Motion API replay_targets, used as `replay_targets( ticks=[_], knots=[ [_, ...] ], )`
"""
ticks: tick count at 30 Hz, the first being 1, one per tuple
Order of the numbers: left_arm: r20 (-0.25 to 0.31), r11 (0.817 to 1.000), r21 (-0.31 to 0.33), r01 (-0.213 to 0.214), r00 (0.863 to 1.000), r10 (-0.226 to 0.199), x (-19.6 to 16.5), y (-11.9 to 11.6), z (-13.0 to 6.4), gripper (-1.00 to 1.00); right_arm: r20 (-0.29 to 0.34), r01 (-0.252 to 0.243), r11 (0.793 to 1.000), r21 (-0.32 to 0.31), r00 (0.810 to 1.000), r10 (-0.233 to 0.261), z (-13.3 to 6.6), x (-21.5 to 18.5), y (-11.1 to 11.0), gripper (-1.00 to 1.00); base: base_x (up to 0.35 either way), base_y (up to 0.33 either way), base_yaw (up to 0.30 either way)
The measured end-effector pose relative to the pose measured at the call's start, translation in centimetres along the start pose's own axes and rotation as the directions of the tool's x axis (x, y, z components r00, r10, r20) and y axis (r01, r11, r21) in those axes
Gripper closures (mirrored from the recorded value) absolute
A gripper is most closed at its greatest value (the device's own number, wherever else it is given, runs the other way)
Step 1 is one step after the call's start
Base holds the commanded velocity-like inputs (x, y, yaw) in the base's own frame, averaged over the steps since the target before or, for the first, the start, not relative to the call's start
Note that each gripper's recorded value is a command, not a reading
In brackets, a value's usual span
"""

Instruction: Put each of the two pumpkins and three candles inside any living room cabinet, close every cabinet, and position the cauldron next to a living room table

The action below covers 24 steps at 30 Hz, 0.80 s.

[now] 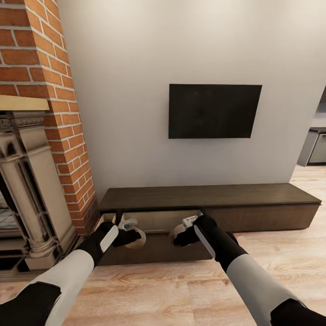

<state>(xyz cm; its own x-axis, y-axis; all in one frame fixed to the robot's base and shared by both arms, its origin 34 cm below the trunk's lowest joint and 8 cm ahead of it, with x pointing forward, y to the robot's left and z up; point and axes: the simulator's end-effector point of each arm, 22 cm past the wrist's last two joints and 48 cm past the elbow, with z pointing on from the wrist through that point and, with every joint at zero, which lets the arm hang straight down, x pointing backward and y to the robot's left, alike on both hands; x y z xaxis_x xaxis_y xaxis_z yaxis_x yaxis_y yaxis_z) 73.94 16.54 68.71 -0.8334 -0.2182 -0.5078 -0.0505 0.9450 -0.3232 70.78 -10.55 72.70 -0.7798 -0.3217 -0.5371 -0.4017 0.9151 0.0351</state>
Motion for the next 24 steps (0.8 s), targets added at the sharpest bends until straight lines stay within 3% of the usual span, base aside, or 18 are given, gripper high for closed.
replay_targets(
  ticks=[3,8,14,18,24],
  knots=[
    [-0.026,0.999,0.019,-0.038,0.999,0.038,-0.7,-1.8,-1.2,1.0,0.001,-0.019,1.0,-0.002,1.0,0.019,-0.1,-0.1,-0.3,1.0,0.0,0.0,0.0],
    [-0.046,0.998,0.015,-0.059,0.997,0.06,-0.6,-3.3,-1.6,1.0,0.012,-0.065,0.998,-0.009,0.998,0.065,-0.4,-0.4,-1.1,1.0,0.0,0.0,0.0],
    [-0.091,0.991,-0.11,-0.074,0.994,0.064,-0.2,-0.9,-1.6,1.0,0.013,-0.08,0.997,-0.011,0.997,0.08,-0.5,-0.5,-1.3,1.0,0.0,0.0,0.0],
    [-0.135,0.987,-0.143,-0.077,0.989,0.057,0.3,-0.5,-1.6,1.0,0.011,-0.081,0.997,-0.009,0.997,0.081,-0.5,-0.5,-1.4,1.0,0.0,0.0,0.0],
    [-0.151,0.986,-0.148,-0.081,0.987,0.059,0.6,-0.6,-1.6,1.0,-0.007,-0.079,0.997,-0.008,0.997,0.079,-0.4,-0.1,-1.3,1.0,0.0,0.0,0.0]
  ],
)
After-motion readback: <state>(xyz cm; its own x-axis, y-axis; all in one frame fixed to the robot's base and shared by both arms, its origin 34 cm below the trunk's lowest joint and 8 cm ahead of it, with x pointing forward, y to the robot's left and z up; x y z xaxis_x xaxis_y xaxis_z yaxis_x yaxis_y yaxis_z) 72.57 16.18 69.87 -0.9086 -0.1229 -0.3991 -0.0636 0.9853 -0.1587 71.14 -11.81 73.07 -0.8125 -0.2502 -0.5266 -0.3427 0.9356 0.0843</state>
